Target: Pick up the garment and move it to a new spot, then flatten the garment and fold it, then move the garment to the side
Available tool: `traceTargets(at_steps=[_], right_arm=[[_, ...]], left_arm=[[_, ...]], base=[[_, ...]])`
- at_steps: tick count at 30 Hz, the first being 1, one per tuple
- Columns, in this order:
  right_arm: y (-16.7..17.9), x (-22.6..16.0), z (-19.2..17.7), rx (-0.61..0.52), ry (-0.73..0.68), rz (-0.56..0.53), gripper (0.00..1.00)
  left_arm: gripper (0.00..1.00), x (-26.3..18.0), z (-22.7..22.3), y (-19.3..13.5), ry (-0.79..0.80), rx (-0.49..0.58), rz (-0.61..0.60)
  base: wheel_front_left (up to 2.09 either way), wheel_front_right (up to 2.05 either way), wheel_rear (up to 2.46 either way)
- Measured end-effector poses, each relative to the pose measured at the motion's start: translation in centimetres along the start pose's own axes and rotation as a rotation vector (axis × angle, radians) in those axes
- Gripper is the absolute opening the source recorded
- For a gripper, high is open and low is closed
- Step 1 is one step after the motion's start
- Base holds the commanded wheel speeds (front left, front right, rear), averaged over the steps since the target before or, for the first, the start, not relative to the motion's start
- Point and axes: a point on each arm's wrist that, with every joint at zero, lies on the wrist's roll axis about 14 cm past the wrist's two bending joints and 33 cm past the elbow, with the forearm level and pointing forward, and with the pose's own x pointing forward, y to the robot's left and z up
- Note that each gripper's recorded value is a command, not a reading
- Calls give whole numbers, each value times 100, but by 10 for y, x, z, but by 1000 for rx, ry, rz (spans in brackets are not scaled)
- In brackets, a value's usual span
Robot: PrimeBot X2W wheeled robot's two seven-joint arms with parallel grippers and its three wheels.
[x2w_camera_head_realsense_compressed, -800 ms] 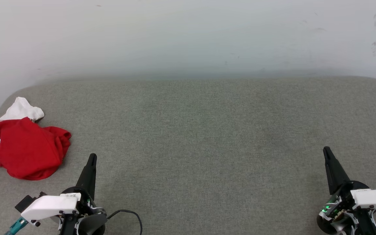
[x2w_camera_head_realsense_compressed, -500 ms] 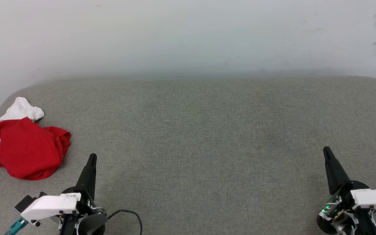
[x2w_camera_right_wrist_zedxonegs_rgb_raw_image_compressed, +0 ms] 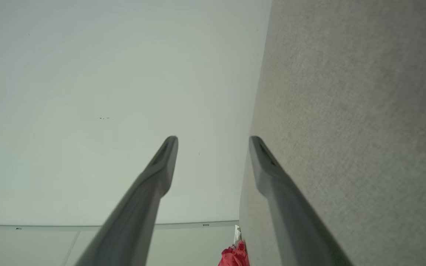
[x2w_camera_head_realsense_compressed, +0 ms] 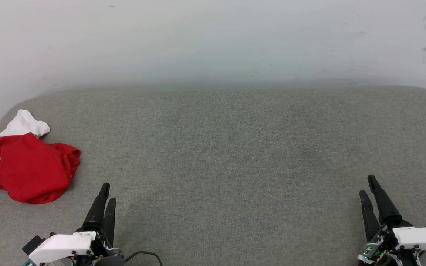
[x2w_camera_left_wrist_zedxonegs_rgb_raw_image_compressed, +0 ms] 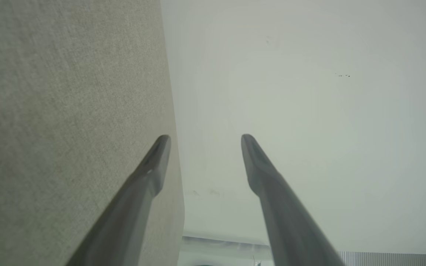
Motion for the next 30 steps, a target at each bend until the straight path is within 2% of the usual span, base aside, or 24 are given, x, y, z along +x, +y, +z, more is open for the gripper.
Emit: traceTargets(at_steps=[15,20,30], right_arm=[[-4,-1,1,-127,-35,-18,100],[-3,-1,8,-228,-61,-21,100],[26,5,7,-542,-74,59,100]], left_arm=[[100,-4,7,0,-60,50,-2],[100,-6,19,1,-105,104,5],[100,-10,51,-12,-214,268,-12]], base=[[0,0,0],[0,0,0],[0,0,0]])
